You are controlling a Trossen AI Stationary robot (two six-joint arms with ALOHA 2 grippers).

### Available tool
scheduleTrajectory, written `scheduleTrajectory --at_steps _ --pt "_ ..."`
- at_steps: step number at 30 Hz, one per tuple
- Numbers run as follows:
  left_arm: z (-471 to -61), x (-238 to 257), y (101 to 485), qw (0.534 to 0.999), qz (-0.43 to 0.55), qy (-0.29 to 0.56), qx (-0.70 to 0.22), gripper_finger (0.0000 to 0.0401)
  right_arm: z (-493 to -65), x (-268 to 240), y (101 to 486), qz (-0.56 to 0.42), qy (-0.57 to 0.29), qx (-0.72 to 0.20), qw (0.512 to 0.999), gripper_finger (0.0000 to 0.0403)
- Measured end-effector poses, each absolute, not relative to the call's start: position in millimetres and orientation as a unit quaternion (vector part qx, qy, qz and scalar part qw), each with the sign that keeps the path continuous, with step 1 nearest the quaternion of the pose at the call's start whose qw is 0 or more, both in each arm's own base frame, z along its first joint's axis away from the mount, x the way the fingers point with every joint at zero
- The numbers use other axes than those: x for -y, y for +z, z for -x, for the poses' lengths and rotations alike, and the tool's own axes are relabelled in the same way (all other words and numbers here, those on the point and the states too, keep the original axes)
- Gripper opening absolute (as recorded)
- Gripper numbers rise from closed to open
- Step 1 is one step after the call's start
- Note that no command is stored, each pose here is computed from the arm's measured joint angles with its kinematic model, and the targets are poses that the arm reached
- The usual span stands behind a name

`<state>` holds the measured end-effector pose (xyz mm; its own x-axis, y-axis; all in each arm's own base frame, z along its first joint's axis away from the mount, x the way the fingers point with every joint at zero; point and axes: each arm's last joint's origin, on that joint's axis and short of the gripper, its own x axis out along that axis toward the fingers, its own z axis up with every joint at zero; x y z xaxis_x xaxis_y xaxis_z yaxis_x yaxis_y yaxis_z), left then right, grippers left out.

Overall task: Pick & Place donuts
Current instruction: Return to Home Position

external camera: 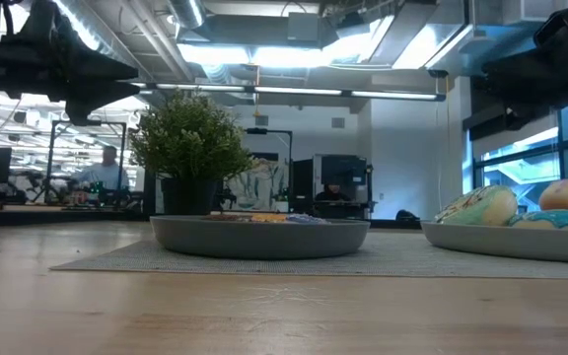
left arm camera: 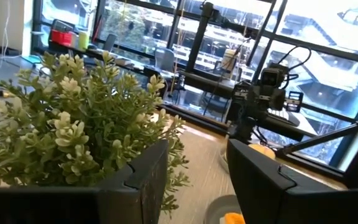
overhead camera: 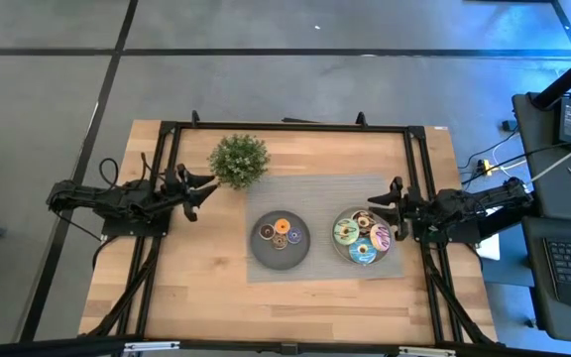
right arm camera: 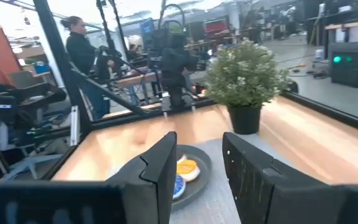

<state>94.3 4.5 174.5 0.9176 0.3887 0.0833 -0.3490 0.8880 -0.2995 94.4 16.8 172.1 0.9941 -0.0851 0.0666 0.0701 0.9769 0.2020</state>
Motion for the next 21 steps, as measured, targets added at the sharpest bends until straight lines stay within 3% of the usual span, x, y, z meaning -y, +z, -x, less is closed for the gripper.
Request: scheduleTrajectory --at_steps 21 --pt "-94.3 -4.5 174.3 0.968 0.147 0.190 0.071 0.0162 -94.5 -17.0 172.1 -0.100 -0.037 0.037 0.994 0.0131"
